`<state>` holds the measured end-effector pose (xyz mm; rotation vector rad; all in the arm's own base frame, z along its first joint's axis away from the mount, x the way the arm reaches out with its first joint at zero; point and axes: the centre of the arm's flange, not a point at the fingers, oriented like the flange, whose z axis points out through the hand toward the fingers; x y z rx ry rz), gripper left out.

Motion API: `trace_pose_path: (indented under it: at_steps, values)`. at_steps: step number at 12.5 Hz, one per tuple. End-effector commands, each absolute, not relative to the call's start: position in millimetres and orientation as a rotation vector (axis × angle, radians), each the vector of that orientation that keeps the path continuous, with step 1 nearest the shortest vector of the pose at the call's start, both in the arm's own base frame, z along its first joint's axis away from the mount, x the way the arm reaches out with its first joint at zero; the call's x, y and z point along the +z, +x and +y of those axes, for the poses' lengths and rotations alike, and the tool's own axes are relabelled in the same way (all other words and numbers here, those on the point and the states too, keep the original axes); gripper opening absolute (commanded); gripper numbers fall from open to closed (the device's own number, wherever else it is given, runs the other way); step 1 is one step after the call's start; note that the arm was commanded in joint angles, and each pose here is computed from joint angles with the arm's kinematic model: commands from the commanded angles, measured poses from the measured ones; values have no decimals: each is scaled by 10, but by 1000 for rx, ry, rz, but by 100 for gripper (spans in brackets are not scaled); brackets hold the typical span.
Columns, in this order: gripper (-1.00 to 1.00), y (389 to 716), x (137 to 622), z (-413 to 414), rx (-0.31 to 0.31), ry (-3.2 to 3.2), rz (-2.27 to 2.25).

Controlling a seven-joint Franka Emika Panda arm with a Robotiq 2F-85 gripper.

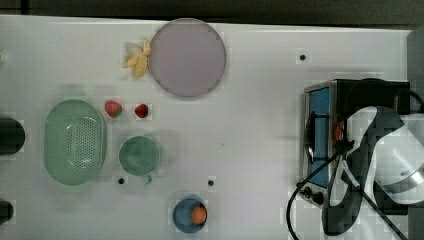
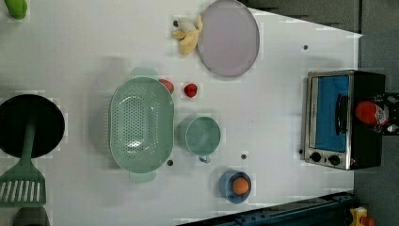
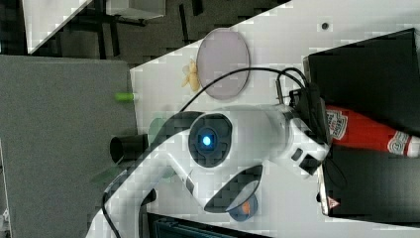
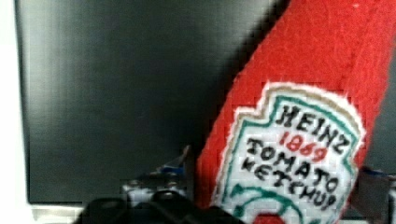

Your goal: Pick Ketchup from oven and place it on table.

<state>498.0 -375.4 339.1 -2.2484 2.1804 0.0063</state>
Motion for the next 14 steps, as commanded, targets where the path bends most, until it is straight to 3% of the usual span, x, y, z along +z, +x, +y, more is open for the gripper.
trace_pose_path:
  at_steps: [1,5,9,11,14]
  values:
    - [27,4927,3635,-3940,-67,-2180,2231]
    - [27,5010,3794,-3929,-106,-2195,2211]
    - [27,5308,4508,-3696,-214,-2381,2028]
    - [27,5421,4948,-3374,-191,-2463,1928]
    - [27,5535,5458,-2625,-84,-2565,1730]
